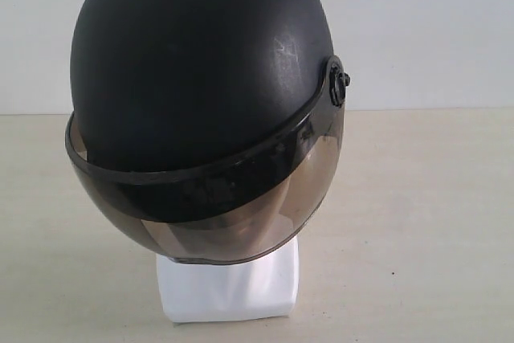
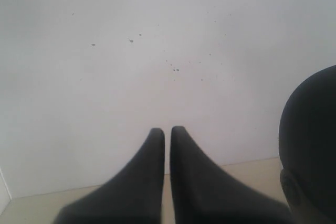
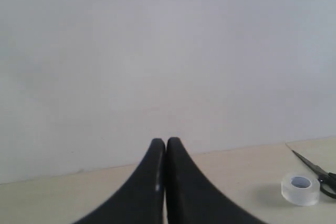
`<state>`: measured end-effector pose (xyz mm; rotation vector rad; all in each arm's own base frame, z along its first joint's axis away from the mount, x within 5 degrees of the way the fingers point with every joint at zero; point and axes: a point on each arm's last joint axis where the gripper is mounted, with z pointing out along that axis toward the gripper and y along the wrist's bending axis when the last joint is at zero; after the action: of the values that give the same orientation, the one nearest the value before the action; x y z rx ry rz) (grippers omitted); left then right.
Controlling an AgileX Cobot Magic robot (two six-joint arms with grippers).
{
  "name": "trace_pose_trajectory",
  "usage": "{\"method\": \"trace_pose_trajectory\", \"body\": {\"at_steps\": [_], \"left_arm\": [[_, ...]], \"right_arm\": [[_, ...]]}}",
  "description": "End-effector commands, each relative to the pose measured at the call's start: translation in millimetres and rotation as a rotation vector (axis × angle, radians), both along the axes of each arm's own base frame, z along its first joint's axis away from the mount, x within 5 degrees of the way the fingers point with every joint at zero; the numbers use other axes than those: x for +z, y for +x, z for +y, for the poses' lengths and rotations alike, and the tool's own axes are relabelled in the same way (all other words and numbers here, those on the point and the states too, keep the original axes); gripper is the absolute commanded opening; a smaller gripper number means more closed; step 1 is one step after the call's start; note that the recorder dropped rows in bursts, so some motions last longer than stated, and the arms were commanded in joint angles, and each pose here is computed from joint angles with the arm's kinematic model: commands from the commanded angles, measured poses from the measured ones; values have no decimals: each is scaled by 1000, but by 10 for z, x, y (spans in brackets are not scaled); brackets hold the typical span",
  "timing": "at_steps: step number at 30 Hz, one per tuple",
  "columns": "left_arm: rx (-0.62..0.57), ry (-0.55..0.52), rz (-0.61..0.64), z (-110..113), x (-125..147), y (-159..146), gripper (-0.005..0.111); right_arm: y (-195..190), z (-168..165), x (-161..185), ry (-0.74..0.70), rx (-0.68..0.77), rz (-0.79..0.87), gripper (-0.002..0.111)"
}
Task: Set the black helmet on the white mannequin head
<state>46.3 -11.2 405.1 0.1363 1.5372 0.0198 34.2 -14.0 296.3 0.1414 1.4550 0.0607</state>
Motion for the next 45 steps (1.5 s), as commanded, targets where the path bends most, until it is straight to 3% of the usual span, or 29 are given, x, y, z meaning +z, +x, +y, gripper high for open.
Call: {"method": "trace_pose_trajectory", "body": {"at_steps": [1, 11, 33, 38, 45], "left_arm": [[1, -10, 6, 1, -19, 0, 4], [1, -10, 6, 1, -19, 0, 4], [1, -9, 5, 0, -19, -6, 4], [1, -9, 5, 0, -19, -6, 4], [1, -9, 5, 0, -19, -6, 4]], "right_arm": [[130, 87, -316, -52, 27, -17, 0], [224, 174, -814, -70, 117, 29, 0], [216, 188, -819, -89, 130, 9, 0], [223, 145, -932, 27, 92, 133, 0], [215, 183, -1012, -96, 132, 220, 0]]}}
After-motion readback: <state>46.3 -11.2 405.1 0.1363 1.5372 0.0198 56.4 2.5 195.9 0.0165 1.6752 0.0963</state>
